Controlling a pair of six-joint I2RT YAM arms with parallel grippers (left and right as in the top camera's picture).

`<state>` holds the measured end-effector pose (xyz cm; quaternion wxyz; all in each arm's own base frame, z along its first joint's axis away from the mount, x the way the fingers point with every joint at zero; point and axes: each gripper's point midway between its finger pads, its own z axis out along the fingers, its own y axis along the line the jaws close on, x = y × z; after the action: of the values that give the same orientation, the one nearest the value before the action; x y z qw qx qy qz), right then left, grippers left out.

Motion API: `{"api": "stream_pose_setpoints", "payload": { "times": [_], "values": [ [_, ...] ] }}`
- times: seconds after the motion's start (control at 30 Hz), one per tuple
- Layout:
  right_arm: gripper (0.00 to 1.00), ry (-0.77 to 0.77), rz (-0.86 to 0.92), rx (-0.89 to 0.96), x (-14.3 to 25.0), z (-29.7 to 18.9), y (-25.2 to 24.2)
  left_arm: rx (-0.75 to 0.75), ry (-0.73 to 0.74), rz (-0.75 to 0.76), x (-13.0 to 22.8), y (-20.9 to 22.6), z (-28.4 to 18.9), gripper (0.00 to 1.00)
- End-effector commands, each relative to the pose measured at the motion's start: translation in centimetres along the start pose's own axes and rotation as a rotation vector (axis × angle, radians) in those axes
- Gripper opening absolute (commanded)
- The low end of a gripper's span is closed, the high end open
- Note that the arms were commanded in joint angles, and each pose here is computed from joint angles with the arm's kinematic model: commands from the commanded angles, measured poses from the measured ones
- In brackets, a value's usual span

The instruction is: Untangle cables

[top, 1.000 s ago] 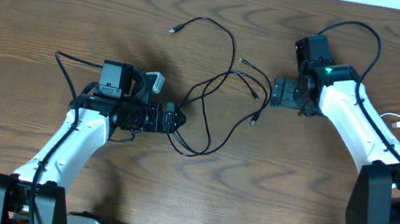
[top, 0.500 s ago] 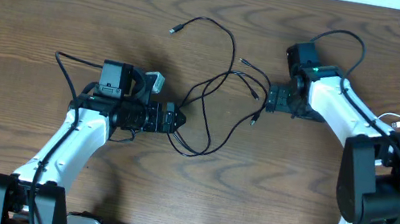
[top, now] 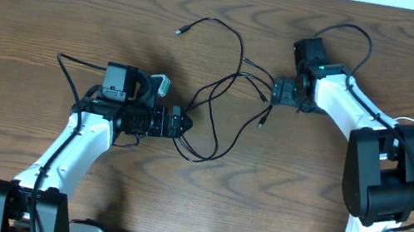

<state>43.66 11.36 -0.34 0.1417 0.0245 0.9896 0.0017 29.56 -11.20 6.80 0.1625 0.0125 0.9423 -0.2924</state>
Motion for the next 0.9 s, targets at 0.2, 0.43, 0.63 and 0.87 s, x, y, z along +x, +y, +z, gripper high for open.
{"api": "stream_pose_setpoints", "payload": {
  "times": [0.2, 0.43, 0.63, 0.87],
  "values": [
    [0.99, 0.208, -0.254, -0.029, 6.9, 4.7, 2.8, -0.007, -0.018, 0.015, -0.6, -0.2, -0.3, 1.00],
    [0.99, 0.218, -0.372, -0.047, 7.3, 1.6, 8.3, -0.007, -0.018, 0.015, -0.6, -0.2, -0.3, 1.00],
    [0.99, 0.171, -0.456, -0.011, 8.0, 0.6, 11.4, -0.007, -0.018, 0.015, -0.6, -0.2, -0.3, 1.00],
    [0.99, 0.130, -0.429, 0.053, 7.7, 0.5, 11.5, -0.007, -0.018, 0.015, -0.6, -0.2, -0.3, 1.00]
  ]
}}
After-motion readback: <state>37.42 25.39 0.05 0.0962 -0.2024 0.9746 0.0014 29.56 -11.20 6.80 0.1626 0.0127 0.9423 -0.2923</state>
